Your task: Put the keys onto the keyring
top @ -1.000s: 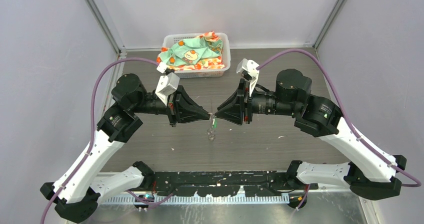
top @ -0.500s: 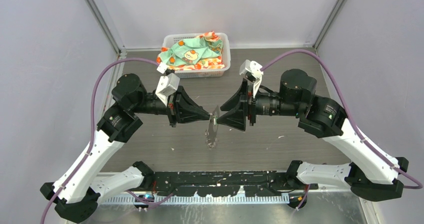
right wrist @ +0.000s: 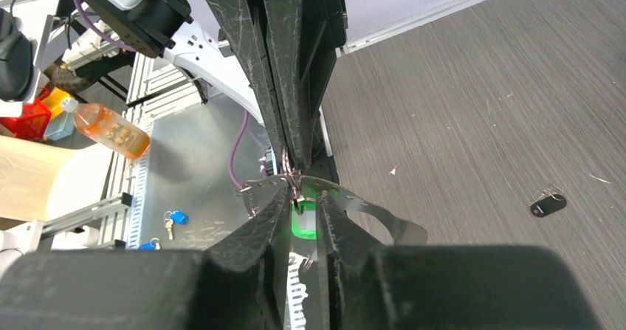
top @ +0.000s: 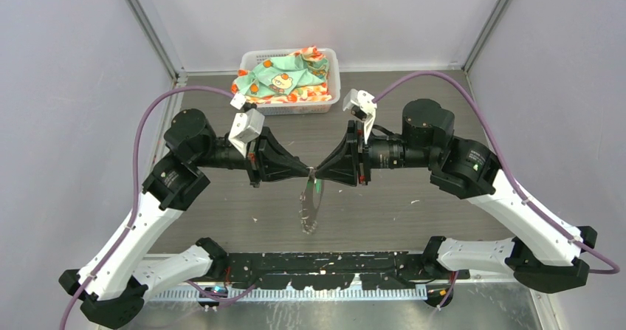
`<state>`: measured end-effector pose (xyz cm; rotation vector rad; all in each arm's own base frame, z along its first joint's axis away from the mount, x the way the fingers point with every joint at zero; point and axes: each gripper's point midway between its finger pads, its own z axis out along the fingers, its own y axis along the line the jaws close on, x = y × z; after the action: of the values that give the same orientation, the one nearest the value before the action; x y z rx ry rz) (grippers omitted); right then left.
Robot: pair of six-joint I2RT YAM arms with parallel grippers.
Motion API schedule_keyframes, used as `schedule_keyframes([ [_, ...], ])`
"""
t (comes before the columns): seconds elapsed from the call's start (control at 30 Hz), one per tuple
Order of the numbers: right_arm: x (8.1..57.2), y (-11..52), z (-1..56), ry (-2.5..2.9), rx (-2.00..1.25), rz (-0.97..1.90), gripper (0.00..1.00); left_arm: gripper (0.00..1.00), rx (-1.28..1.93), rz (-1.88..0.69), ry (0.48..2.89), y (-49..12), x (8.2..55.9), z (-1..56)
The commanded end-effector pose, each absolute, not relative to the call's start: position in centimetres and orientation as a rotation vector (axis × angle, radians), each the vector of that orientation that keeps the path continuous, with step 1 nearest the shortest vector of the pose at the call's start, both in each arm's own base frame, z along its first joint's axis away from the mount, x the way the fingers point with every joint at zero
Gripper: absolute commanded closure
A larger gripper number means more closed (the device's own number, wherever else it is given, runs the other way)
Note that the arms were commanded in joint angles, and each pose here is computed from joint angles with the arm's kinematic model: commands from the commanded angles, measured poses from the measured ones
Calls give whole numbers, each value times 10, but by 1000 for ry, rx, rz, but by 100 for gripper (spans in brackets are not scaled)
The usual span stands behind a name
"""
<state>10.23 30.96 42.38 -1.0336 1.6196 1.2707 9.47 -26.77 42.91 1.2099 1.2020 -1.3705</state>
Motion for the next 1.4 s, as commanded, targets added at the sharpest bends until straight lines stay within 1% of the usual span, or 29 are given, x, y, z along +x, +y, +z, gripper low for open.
schedule_keyframes([
  [0.0,98,310,442,1550,-1031,1313,79,100,1222,-1341,1100,-261,84,451],
  [0.1,98,310,441,1551,-1033,1315,86,100,1220,-1337,1099,-260,84,451],
  [0.43,94,309,431,1576,-1032,1347,89,100,1213,-1340,1092,-261,85,453],
  [0.6,94,313,427,1592,-1038,1366,89,100,1214,-1342,1089,-261,84,454],
  [0.77,95,316,425,1608,-1041,1370,84,100,1219,-1346,1090,-261,83,453],
  [0.8,96,315,426,1609,-1040,1367,82,100,1219,-1345,1090,-261,84,453],
  [0.93,98,312,428,1622,-1033,1351,64,100,1221,-1346,1088,-261,84,453],
  [0.97,99,311,425,1643,-1035,1339,62,100,1222,-1347,1087,-261,83,454],
  [1.13,104,305,416,1704,-1053,1277,61,100,1223,-1351,1083,-260,81,455],
  [1.27,105,294,438,1633,-1028,1235,48,100,1225,-1350,1084,-260,81,454],
  [1.37,104,292,452,1585,-1025,1236,46,100,1223,-1348,1085,-260,82,454],
])
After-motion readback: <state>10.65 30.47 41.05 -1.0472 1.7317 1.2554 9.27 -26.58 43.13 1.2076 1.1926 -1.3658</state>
